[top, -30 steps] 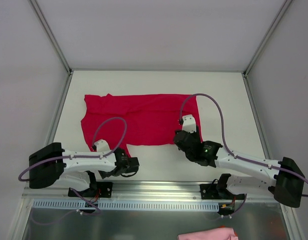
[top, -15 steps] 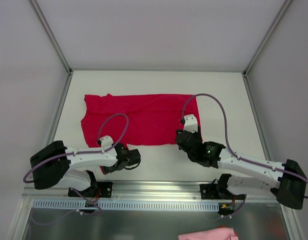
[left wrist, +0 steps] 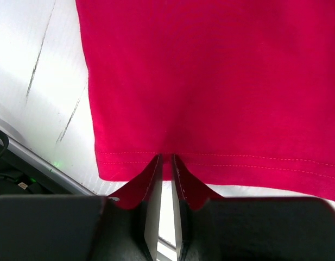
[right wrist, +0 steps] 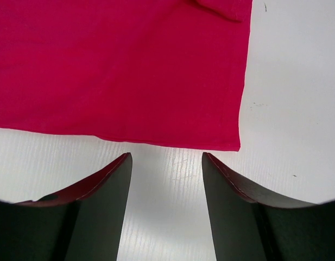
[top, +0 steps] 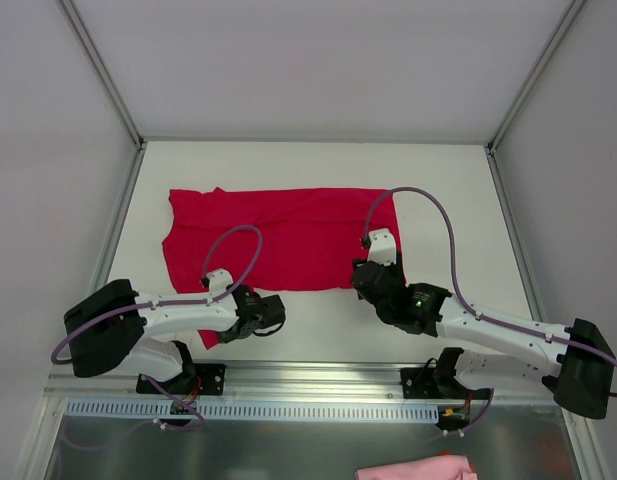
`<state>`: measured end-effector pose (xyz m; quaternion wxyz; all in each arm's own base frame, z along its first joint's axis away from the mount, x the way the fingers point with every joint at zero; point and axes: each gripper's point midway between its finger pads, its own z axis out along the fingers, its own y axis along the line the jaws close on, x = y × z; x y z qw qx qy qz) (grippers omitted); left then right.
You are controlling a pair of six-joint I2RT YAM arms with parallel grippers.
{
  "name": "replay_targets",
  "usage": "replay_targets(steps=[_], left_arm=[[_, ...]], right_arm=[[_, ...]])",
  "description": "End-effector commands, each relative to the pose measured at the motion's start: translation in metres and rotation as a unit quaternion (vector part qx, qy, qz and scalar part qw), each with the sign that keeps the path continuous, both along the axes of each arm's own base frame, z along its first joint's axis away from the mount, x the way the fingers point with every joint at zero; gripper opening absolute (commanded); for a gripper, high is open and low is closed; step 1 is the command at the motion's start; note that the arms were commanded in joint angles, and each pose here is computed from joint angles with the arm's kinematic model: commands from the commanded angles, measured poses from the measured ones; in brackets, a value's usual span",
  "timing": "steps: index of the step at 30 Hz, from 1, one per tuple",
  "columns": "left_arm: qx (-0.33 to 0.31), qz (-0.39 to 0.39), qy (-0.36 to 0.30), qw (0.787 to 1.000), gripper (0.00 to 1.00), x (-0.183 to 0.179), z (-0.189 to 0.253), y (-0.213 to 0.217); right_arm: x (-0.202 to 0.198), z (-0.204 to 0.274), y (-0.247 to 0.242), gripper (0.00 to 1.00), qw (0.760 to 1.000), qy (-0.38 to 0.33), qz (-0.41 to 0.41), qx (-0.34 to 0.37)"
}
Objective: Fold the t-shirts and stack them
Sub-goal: Grap the side of the flattened tshirt closest away from the robot with both arms
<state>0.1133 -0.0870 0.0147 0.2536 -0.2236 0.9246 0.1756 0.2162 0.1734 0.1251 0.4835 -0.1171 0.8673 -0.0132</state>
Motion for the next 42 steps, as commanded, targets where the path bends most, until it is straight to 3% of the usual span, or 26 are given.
replay_targets(steps=[1,5,8,14,23,25,30,35,42], left_arm=[[-0.007,-0.001,0.008,1.000,0.13,0.000,0.000,-0.005],[-0.009,-0.008,0.015,1.000,0.29,0.000,-0.004,-0.009],[-0.010,-0.014,0.018,1.000,0.35,0.001,-0.003,-0.013],[-0.016,-0.026,0.022,0.999,0.37,0.001,-0.002,-0.018],[-0.019,-0.029,0.053,0.998,0.21,-0.010,-0.028,-0.020],[-0.020,-0.031,0.056,0.998,0.11,-0.010,-0.031,-0.022],[-0.018,-0.034,0.058,0.998,0.00,-0.009,-0.033,-0.022],[-0.012,-0.035,0.052,0.998,0.00,-0.007,-0.032,-0.021],[-0.014,-0.043,-0.012,0.999,0.00,0.005,0.012,-0.029]], right_arm=[[0.003,0.009,-0.003,0.59,1.000,-0.020,-0.011,0.006],[0.004,0.007,-0.002,0.59,1.000,-0.018,-0.012,0.002],[0.004,0.006,-0.001,0.59,1.000,-0.017,-0.011,-0.001],[0.005,0.007,-0.003,0.60,1.000,-0.020,-0.014,0.000],[0.005,0.008,-0.005,0.60,1.000,-0.024,-0.018,0.002],[0.005,0.008,-0.005,0.60,1.000,-0.024,-0.019,0.002],[0.005,0.008,-0.007,0.60,1.000,-0.024,-0.021,0.002],[0.005,0.009,-0.007,0.61,0.999,-0.024,-0.020,0.004],[0.007,0.005,-0.005,0.61,1.000,-0.020,-0.021,-0.006]])
